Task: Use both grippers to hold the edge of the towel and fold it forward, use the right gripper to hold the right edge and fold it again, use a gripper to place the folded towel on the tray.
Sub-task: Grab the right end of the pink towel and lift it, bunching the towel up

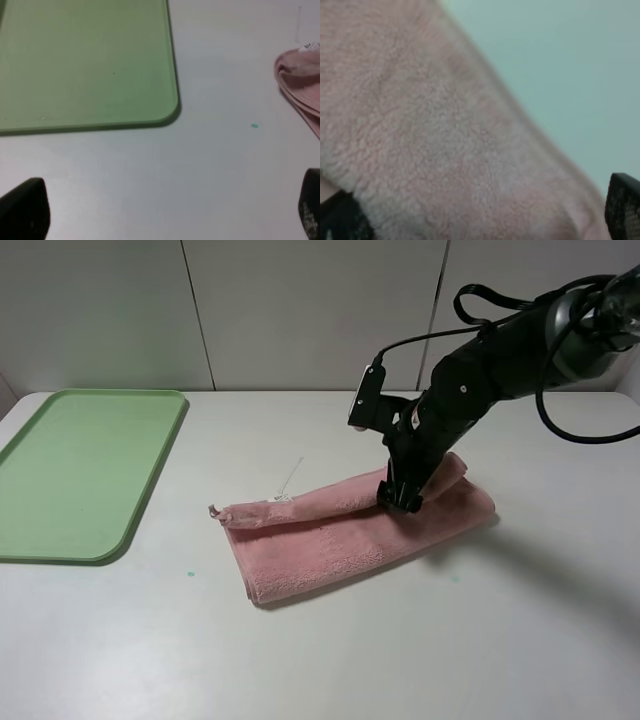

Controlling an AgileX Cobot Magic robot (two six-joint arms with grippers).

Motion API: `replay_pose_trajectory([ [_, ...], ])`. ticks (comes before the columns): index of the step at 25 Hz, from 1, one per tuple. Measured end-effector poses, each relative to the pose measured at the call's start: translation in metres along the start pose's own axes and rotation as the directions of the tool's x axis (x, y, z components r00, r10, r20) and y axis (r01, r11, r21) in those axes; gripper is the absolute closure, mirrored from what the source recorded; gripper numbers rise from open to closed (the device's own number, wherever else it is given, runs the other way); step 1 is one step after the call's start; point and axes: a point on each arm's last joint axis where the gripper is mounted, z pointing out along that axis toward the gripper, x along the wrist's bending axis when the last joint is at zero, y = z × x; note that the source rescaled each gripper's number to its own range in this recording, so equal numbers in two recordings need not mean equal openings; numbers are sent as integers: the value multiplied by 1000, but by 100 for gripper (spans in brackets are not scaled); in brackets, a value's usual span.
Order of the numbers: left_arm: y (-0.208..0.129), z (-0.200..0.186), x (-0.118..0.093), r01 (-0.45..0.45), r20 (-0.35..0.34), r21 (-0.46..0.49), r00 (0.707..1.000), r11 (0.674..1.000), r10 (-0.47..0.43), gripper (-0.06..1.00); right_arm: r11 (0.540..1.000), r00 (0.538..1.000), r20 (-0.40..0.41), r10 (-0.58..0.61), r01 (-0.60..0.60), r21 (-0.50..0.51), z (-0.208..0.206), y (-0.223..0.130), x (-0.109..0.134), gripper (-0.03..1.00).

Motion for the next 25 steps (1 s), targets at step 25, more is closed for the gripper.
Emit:
replay_pose_trajectory([
  [25, 0, 0, 0, 0, 0, 0, 1000, 1000, 0, -5, 799, 808, 67, 586, -589, 122, -25, -34, -72, -3],
])
